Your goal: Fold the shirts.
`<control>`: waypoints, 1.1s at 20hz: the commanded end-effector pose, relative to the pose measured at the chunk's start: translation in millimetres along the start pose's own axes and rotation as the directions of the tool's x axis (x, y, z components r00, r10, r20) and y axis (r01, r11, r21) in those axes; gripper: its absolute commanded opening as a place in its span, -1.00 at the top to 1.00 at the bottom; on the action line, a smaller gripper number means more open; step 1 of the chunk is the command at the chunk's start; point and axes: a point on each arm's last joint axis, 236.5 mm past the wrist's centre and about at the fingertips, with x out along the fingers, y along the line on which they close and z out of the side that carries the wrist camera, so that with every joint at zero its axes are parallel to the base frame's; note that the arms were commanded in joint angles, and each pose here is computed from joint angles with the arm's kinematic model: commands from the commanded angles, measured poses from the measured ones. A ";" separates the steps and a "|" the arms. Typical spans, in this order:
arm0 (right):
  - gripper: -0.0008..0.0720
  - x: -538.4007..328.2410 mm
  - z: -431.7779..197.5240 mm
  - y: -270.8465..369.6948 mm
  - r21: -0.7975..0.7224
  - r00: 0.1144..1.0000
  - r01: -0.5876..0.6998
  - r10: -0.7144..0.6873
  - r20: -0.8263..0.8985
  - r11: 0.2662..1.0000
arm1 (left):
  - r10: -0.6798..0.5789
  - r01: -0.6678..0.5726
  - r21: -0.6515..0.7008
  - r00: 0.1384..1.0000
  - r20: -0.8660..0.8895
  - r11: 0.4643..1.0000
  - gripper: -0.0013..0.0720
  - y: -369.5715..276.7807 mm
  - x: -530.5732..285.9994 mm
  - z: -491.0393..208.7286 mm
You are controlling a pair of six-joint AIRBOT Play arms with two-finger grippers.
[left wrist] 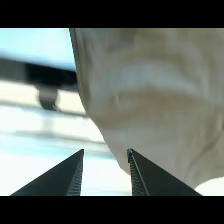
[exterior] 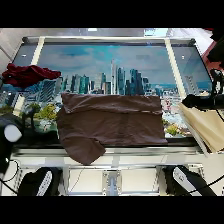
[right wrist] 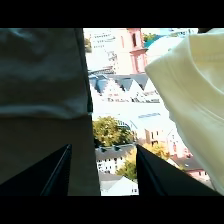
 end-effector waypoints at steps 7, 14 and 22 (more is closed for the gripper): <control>-0.35 -6.3 12.5 13.3 0.004 0.996 -0.066 0.066 0.062 0.998 | -0.131 0.105 -0.274 0.989 -0.076 0.956 0.06 -16.4 39.4 -46.1; -0.35 -9.6 21.2 34.9 -0.005 0.983 -0.157 0.157 0.099 0.988 | -0.153 0.147 -0.299 0.988 0.003 0.943 0.00 -18.5 51.9 -31.3; -0.35 -17.0 34.3 43.4 -0.002 0.969 -0.188 0.186 0.162 0.982 | -0.133 0.131 -0.299 0.991 0.015 0.945 0.00 -11.3 63.8 -28.2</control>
